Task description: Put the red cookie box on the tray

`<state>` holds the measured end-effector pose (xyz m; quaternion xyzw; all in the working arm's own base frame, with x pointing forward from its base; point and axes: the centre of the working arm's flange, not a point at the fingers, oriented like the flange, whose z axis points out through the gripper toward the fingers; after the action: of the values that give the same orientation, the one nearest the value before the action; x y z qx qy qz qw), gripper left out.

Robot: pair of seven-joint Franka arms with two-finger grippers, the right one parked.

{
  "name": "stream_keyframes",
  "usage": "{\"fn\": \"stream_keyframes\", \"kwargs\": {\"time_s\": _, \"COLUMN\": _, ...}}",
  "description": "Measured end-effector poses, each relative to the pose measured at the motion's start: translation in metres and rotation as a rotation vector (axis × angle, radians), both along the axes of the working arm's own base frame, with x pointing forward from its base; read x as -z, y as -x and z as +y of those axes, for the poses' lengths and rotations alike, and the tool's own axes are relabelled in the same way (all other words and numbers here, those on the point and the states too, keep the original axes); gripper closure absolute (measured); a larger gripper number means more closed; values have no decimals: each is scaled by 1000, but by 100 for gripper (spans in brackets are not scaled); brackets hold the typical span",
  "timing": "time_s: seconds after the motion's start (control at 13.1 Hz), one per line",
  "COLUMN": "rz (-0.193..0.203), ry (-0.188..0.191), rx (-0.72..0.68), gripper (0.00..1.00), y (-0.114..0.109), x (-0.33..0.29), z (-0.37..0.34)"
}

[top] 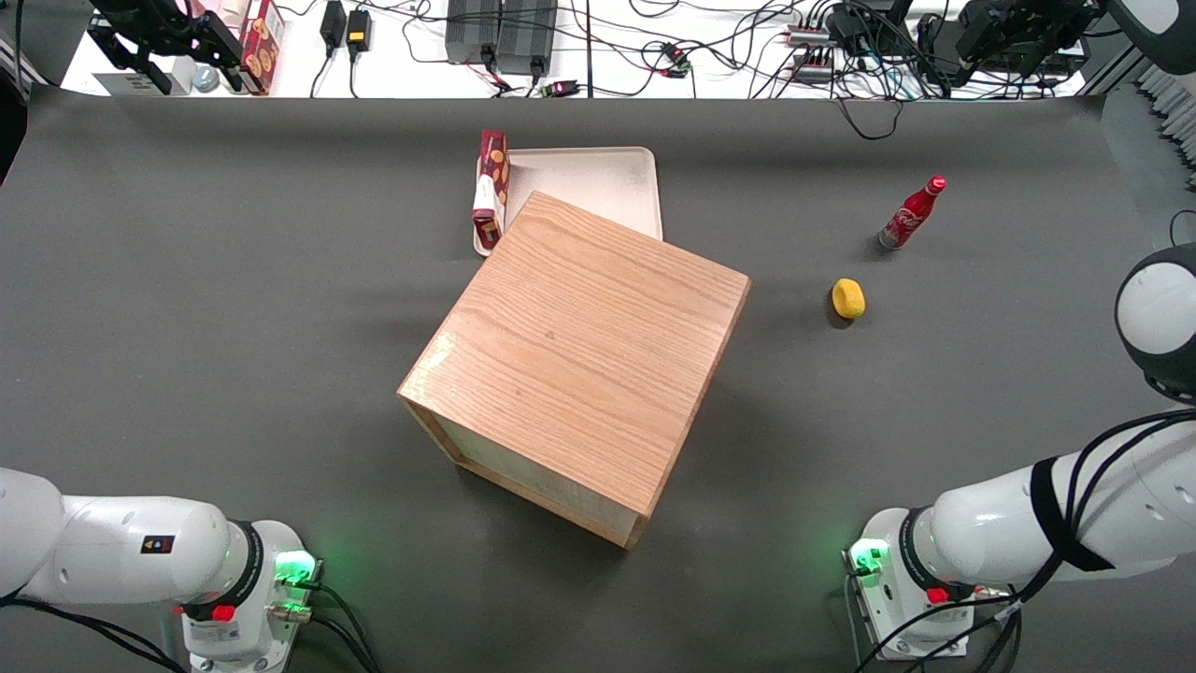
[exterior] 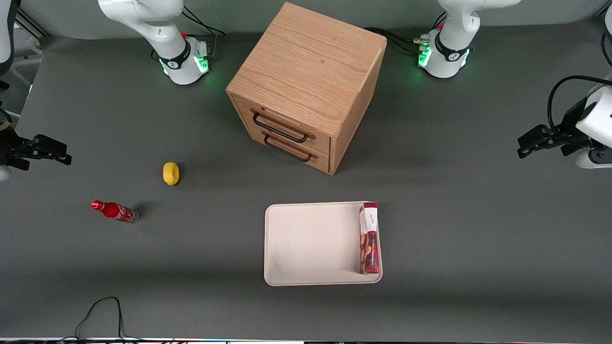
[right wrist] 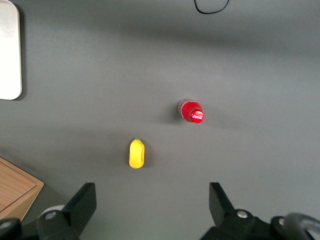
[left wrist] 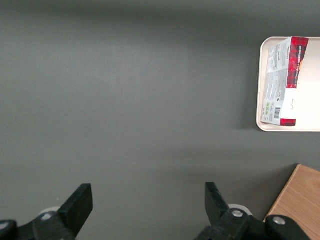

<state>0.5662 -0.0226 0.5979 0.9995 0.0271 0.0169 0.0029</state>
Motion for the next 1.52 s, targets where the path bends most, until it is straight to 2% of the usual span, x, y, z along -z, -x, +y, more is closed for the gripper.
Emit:
{"fn": "stream_keyframes", "kwargs": {"time_s": 0.23, "rz": 47, "ry": 3, "rx": 1, "gripper": 0, "y": 6, "x": -13, "z": -1}}
{"fn": "stream_keyframes", "kwargs": {"time_s": 1.52, "rz": 77, "ry": 11, "rx": 49, "gripper": 0, "y": 1, "x": -7, "z": -4}}
